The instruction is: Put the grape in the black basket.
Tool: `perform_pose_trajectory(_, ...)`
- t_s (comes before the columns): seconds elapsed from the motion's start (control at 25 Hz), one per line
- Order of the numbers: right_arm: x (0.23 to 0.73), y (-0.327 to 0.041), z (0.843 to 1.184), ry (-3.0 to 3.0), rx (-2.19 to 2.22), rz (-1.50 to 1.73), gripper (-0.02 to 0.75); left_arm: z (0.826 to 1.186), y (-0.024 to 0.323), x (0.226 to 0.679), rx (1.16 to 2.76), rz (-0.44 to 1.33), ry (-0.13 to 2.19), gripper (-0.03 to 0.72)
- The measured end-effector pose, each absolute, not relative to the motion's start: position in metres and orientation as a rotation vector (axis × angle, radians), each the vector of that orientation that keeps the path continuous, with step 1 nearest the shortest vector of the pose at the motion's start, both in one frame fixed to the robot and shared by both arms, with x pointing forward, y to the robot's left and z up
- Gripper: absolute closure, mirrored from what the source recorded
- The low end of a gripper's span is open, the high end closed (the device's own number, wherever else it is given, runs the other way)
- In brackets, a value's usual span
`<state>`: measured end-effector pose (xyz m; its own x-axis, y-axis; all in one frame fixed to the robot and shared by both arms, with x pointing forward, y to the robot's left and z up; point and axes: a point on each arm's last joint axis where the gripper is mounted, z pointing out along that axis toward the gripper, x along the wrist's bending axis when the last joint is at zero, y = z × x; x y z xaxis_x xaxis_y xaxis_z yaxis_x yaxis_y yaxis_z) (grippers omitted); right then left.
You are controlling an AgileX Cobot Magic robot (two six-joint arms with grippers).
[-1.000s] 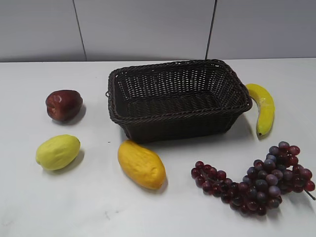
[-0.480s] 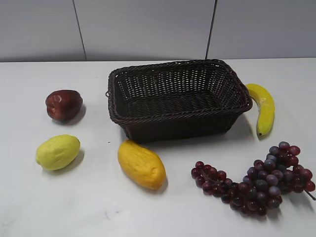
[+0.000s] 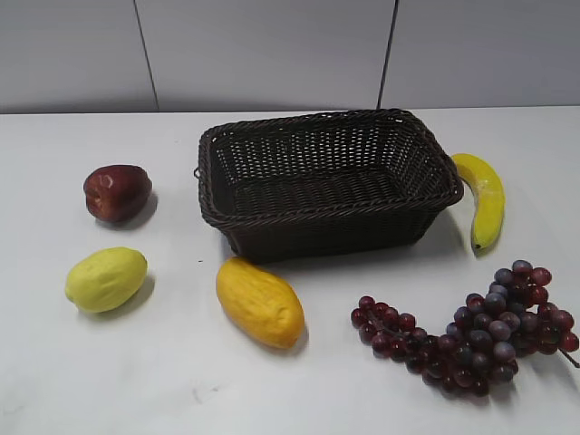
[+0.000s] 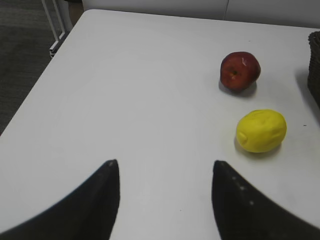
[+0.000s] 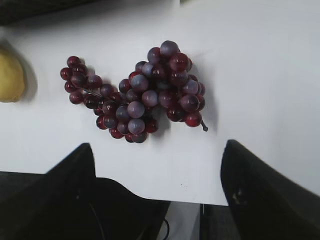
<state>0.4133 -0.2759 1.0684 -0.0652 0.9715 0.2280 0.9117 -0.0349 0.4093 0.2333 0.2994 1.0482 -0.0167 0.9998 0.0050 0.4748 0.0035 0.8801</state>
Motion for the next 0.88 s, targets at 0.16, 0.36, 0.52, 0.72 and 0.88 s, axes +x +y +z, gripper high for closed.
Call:
perform_pose_trajectory(0.16, 0.435, -0.275, 1.047, 2.209, 2.065, 0.603, 0.146, 1.048, 0.299, 0.233, 1.556, 0.946, 1.578, 0.136)
perform_pose_trajectory(0.36, 0.461, -0.272, 1.02, 2.266, 2.075, 0.555, 0.146, 1.048, 0.299, 0.233, 1.556, 0.947, 1.578, 0.136)
perform_pose_trajectory(0.52, 0.48, -0.263, 0.999, 2.299, 2.033, 0.542, 0.146, 1.048, 0.299, 0.233, 1.556, 0.946, 1.577, 0.136)
perform_pose_trajectory(0.72, 0.498, -0.258, 0.968, 2.316, 2.049, 0.484, 0.146, 1.048, 0.299, 0.233, 1.556, 0.946, 1.578, 0.136)
perform_pose_trajectory(0.88, 0.506, -0.257, 0.943, 2.346, 2.1, 0.405, 0.146, 1.048, 0.299, 0.233, 1.556, 0.947, 1.578, 0.136)
